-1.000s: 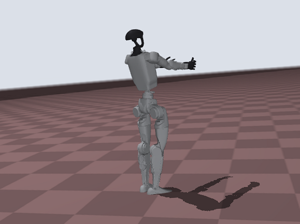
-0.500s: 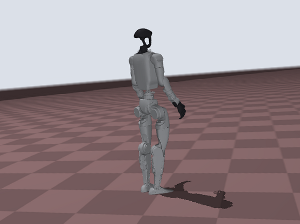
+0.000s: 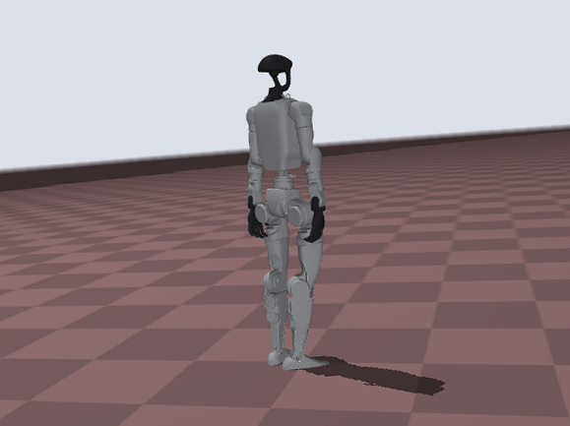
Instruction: Upper body actions
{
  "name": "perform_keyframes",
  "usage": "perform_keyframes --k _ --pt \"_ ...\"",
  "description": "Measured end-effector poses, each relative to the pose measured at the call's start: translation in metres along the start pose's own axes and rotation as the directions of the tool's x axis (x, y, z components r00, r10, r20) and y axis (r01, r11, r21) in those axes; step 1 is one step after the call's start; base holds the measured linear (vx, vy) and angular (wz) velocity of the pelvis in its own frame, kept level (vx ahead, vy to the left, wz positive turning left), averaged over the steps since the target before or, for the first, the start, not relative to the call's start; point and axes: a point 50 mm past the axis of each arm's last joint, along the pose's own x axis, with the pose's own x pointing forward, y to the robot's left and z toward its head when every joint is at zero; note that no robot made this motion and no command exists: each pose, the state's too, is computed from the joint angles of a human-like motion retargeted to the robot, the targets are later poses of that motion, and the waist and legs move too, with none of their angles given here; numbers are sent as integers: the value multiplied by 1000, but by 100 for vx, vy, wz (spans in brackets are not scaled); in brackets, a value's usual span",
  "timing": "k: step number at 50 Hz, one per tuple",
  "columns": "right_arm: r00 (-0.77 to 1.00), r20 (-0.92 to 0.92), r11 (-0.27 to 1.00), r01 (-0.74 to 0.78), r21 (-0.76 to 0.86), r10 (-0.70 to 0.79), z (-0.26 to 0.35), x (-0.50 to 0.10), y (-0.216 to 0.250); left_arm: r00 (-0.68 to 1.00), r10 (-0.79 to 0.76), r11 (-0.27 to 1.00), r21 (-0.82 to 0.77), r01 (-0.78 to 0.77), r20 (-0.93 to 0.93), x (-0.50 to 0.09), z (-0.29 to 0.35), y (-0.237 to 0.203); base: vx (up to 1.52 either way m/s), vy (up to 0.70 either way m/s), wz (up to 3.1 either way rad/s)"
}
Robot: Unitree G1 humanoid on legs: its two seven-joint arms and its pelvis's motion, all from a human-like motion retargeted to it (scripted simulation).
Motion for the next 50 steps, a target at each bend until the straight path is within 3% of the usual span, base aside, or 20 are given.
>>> perform_keyframes --k 3,7,10,14,16,19,23,27,30,33,37,41,46,50 --pt "993 103 998 58 -18 -56 18 0 -4 999 -42 998 54 42 -15 -2 8 7 1 0 -12" --pt "879 417 972 224 64 -230 67 -11 -8 998 -4 999 54 1 55 -5 27 14 0 0 0" --pt "639 687 936 289 202 -346 120 -42 -9 992 33 999 11 -35 126 -6 38 16 0 0 0" --pt "120 873 863 266 430 -472 186 -122 -10 989 21 999 -39 -15 146 -4 38 12 0 -1 -10" --pt "-183 844 827 177 533 -505 208 -179 -13 992 -4 999 -43 9 126 -3 34 7 0 0 -21" --pt "-592 650 783 52 620 -476 222 -273 -21 996 -32 999 -26 34 81 -1 23 2 1 0 -6" --pt "-906 254 718 -74 692 -339 214 -384 -30 998 -49 998 40 48 27 0 11 -2 0 0 5" --pt "-960 -170 658 -277 700 -223 185 -466 -34 999 -44 991 126 43 1 0 7 -1 -1 0 56" --pt "-907 -371 621 -410 668 -201 179 -510 -31 1000 -16 990 142 14 10 0 8 2 -1 -1 -7" --pt "-912 -299 642 -410 648 -281 201 -547 -27 1000 -9 991 134 8 9 -1 7 6 -3 -2 -11" --pt "-960 -19 743 -229 629 -279 228 -575 -23 1000 -21 990 138 23 -17 -3 5 13 0 -6 -1" --pt "-987 48 759 -88 645 -155 219 -575 -22 1000 -12 989 150 15 -20 -4 7 14 0 0 0" --pt "-991 -86 601 -8 799 101 174 -545 -18 999 -42 993 107 42 1 -2 9 6 1 3 18" --pt "-978 60 571 166 804 200 164 -500 -20 999 -48 994 97 46 15 -2 12 4 1 4 27"
